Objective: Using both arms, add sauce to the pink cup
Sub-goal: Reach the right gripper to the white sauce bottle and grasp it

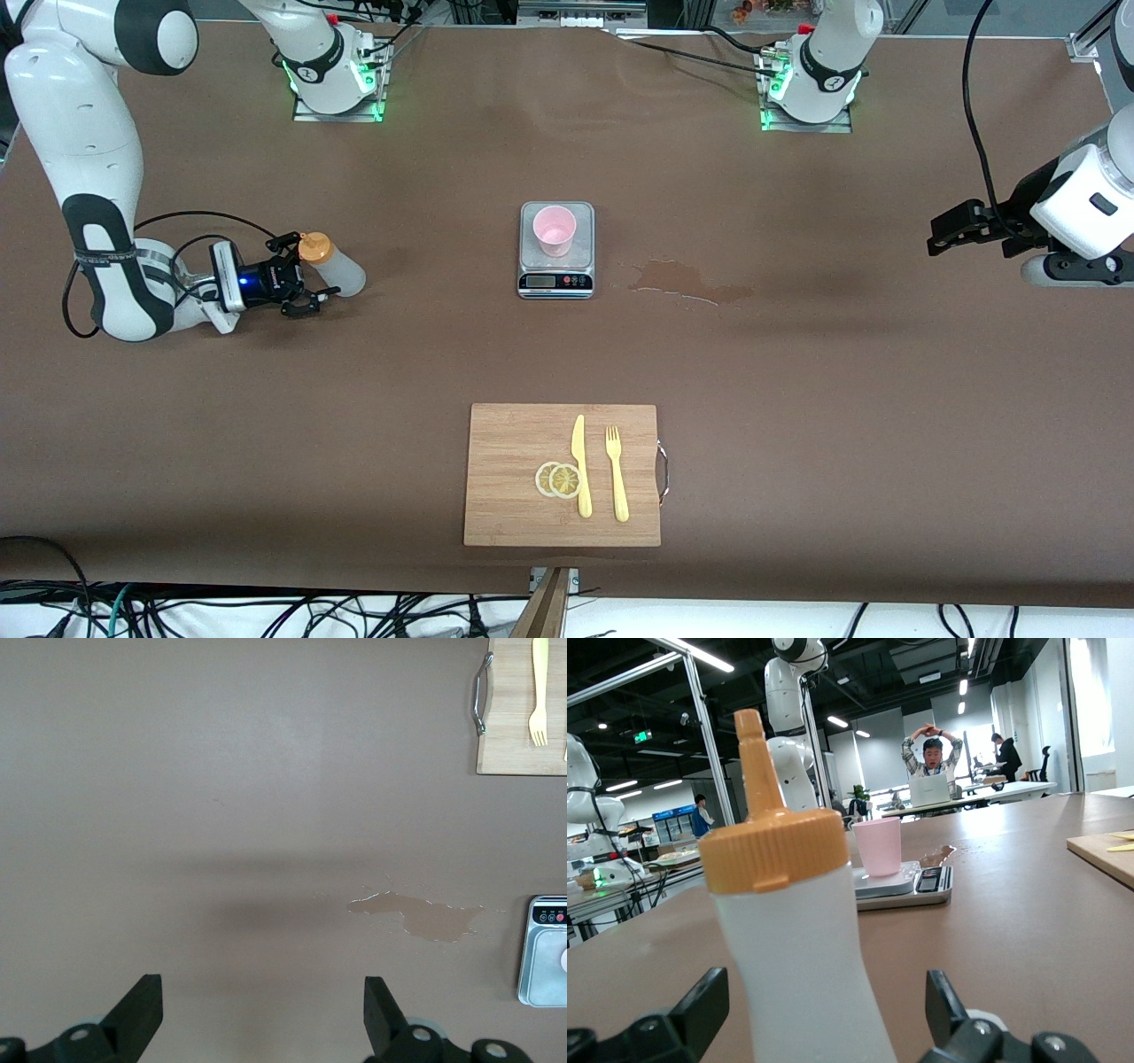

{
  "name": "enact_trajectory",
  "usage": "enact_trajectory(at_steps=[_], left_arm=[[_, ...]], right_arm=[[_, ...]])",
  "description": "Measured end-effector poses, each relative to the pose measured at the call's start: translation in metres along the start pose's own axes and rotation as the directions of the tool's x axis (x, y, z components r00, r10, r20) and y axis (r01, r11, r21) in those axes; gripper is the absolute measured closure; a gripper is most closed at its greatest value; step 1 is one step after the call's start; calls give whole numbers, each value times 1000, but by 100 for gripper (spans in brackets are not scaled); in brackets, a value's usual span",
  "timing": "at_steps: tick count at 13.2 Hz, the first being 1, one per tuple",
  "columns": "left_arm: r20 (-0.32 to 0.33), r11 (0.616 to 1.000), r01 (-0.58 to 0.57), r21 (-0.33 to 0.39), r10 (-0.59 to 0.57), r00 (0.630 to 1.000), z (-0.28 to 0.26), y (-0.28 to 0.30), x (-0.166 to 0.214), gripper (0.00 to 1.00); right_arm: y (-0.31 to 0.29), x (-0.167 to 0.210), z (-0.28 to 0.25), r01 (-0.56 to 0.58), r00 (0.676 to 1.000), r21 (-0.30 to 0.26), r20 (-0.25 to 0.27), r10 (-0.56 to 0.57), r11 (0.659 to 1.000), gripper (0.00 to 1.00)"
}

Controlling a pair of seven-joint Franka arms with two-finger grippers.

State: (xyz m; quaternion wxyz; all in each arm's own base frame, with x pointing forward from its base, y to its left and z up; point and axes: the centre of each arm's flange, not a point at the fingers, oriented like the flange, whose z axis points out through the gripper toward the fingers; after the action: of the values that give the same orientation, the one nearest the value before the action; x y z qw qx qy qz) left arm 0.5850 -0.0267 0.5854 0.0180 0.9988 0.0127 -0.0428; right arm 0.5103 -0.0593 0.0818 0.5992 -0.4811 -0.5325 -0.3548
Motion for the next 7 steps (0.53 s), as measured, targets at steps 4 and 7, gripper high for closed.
enact_trajectory(at_steps=[4, 7], left_arm=[[10, 1000, 2, -2, -2, 1000, 3, -1, 5, 0], [12, 999, 38, -6, -38, 999, 4, 0, 5, 0]], right_arm=[[1, -7, 5, -11, 999, -12, -40, 11, 1000, 48], [9, 5, 6, -52, 997, -7, -62, 52, 999, 49]])
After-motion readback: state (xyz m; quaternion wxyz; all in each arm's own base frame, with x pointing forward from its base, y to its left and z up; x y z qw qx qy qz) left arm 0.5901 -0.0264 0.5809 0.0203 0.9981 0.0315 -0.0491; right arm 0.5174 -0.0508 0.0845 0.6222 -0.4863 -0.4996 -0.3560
